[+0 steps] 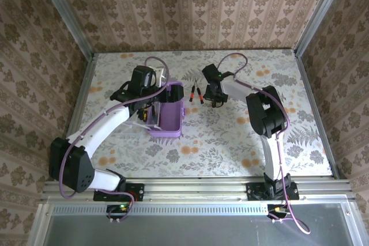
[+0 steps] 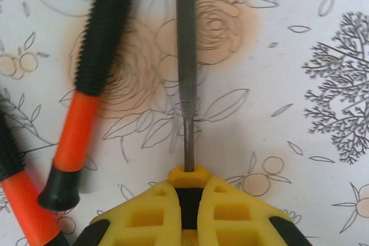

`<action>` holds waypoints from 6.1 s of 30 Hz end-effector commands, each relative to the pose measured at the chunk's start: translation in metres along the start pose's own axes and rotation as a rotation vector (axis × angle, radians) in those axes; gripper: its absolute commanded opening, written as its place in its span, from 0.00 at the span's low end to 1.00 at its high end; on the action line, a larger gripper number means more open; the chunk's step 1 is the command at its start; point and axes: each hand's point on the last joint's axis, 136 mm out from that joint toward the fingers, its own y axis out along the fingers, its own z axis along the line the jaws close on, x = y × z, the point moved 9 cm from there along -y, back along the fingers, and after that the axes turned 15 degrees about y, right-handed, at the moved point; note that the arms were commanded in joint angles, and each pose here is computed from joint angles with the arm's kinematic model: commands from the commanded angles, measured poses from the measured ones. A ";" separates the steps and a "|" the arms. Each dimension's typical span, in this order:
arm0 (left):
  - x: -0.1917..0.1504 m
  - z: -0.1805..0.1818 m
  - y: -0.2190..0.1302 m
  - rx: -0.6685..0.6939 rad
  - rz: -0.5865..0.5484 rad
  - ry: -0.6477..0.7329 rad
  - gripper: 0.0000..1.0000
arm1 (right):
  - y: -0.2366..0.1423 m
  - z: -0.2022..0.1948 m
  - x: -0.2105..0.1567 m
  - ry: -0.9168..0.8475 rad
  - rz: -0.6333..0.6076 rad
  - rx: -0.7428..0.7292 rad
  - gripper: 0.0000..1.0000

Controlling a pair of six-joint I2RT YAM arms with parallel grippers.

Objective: Pack the tool kit

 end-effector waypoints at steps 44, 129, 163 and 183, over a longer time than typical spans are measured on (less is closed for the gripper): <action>0.018 0.121 -0.107 0.446 -0.253 -0.267 1.00 | -0.140 0.198 -0.182 -0.349 0.055 0.495 0.26; -0.012 -0.028 0.052 -0.410 0.144 -0.021 0.83 | -0.166 0.064 -0.041 0.021 -0.002 0.620 0.03; 0.006 -0.006 0.003 0.011 0.177 0.117 0.00 | -0.257 0.041 0.003 0.077 -0.144 0.837 0.43; -0.059 0.076 -0.082 0.445 0.456 -0.011 0.00 | -0.184 -0.023 -0.005 0.136 -0.072 0.687 0.43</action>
